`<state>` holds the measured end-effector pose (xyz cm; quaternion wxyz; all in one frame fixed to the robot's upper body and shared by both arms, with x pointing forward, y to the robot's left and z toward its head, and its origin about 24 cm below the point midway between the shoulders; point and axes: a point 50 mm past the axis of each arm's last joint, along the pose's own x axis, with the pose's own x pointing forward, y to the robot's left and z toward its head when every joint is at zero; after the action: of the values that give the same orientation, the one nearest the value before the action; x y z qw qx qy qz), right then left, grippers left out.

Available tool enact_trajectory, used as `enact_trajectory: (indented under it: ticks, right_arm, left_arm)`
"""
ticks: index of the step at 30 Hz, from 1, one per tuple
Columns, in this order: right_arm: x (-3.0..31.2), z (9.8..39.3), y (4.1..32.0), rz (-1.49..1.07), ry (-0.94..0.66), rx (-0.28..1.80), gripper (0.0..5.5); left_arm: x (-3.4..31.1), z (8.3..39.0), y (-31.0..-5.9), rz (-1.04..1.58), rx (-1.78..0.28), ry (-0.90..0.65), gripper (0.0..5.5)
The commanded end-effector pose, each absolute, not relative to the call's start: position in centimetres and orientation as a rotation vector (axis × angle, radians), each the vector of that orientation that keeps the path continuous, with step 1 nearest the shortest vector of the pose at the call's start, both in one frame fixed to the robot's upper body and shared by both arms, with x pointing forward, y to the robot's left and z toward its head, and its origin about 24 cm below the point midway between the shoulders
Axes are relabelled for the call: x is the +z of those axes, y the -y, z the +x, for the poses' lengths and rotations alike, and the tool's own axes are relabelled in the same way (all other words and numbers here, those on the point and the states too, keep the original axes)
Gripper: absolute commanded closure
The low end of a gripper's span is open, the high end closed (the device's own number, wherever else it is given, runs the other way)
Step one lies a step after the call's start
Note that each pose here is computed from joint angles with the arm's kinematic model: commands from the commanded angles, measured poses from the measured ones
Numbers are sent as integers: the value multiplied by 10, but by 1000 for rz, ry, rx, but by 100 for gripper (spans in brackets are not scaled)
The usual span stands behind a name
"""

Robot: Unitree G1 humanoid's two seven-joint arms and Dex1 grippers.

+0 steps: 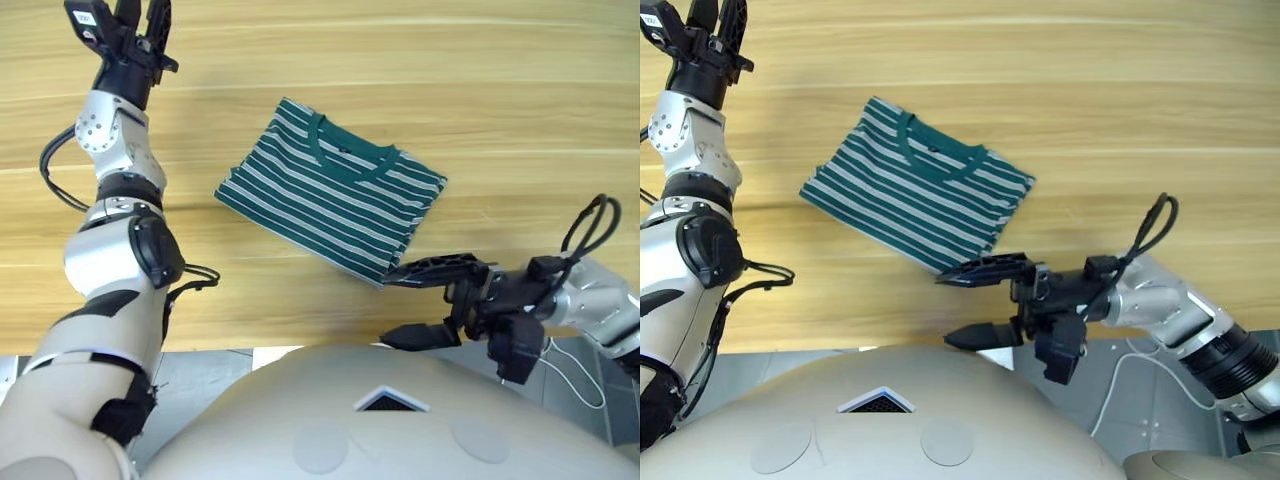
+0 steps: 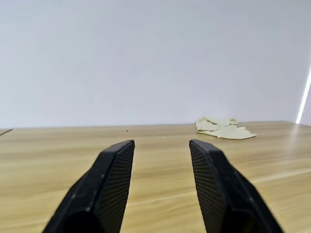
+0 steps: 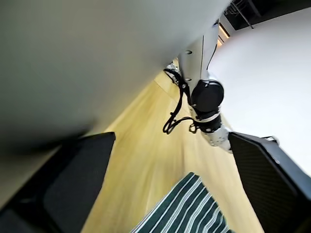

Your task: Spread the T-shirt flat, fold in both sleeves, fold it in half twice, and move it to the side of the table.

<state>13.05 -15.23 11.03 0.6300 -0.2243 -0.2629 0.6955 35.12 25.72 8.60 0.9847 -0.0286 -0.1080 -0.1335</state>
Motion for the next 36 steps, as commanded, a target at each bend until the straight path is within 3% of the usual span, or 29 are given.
enact_trajectory:
  ticks: [1, 6, 10, 15, 18, 24, 30, 36]
  right_arm:
    - [97, 180, 128, -558, 527, 1437, 121]
    - [67, 237, 56, -774, 451, 1251, 121]
    - [46, 253, 2, -864, 435, 1234, 121]
    - [26, 285, -26, -1023, 373, 1084, 121]
    - [17, 288, -37, -1001, 327, 1041, 121]
    - [3, 298, -28, -964, 153, 890, 121]
    - [-5, 331, 31, -895, -151, 478, 121]
    - [5, 344, 51, -777, -201, 264, 121]
  left_arm:
    - [83, 347, -249, -47, -317, 251, 340]
    - [86, 347, -246, -80, -305, 305, 340]
    - [86, 348, -247, -103, -258, 306, 340]
    - [82, 348, -240, -73, -265, 294, 340]
    - [80, 349, -239, -81, -258, 289, 340]
    - [75, 348, -235, -91, -256, 271, 340]
    - [70, 346, -230, -97, -267, 265, 340]
    - [65, 343, -226, -94, -285, 262, 340]
